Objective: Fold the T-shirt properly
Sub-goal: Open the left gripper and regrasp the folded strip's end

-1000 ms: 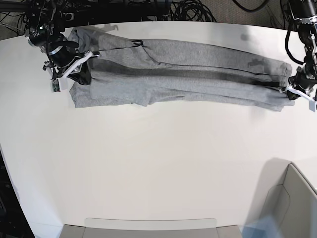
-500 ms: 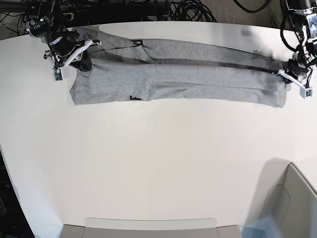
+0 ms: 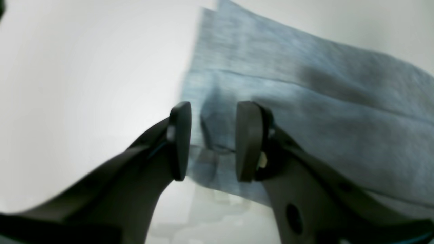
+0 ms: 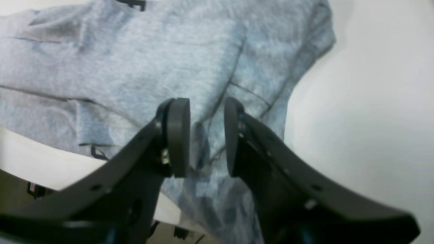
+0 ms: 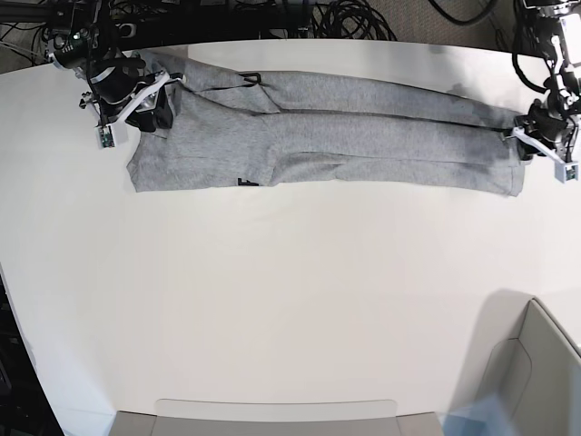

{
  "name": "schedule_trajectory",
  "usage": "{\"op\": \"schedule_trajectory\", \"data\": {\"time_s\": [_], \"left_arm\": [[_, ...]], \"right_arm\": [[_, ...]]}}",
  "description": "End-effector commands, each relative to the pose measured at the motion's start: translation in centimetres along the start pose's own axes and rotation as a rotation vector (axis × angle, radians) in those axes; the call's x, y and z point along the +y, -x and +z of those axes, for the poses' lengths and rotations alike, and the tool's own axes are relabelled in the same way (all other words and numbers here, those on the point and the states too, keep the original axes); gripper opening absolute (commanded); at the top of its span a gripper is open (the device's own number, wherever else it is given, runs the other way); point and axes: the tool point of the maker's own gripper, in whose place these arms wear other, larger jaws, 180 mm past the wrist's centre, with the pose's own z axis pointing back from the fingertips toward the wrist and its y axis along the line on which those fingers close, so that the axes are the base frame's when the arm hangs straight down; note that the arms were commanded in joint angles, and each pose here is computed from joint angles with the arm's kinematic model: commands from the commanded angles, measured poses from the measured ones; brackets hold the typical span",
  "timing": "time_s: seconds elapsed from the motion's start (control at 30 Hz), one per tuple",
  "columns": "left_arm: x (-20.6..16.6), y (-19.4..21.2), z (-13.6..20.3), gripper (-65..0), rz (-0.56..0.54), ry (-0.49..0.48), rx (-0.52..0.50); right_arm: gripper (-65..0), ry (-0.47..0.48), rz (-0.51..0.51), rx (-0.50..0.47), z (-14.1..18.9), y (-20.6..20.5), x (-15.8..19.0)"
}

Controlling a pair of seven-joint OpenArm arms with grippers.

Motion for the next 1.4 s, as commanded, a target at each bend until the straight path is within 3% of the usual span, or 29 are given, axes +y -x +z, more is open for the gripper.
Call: {"op": "schedule_trajectory", "data": {"time_s": [0.0, 0.37, 0.47, 0.67, 0.77, 0.93, 1.1, 1.37], "left_arm": [[0.6, -1.7, 0.5, -43.6, -0.016, -0.009, -0.046], [1.2, -3.0, -0.6, -42.2, 0.252, 0.238, -0.020], [2.0, -4.5, -0.9, -42.1, 0.248, 0.233, -0.036], [0.2, -2.7, -2.0, -42.0, 0.207, 0.261, 0.033], [0.8, -0.8, -3.0, -42.0, 0.181, 0.217, 0.091], [2.7, -0.6, -4.1, -42.1, 0.157, 0.139, 0.091], [1.5, 1.0, -4.8, -42.1, 0.088, 0.142, 0.143], [0.9, 4.1, -5.5, -42.1, 0.062, 0.147, 0.233]], "right_arm": [[-46.8, -0.005, 0.017, -0.034, 0.4, -0.9, 0.1], [-46.7, 0.003, 0.042, -0.033, 0.3, -1.4, -0.5], [-46.7, 0.004, 0.043, -0.032, 0.3, -1.4, -0.5], [-46.7, 0.004, 0.043, -0.032, 0.3, -1.4, -0.5], [-46.7, 0.004, 0.043, -0.032, 0.3, -1.4, -0.5], [-46.7, 0.005, 0.043, -0.029, 0.3, -1.3, -0.6], [-46.7, 0.005, 0.043, -0.027, 0.4, -1.2, -0.6], [-46.7, 0.005, 0.044, -0.025, 0.4, -1.2, -0.6]]}}
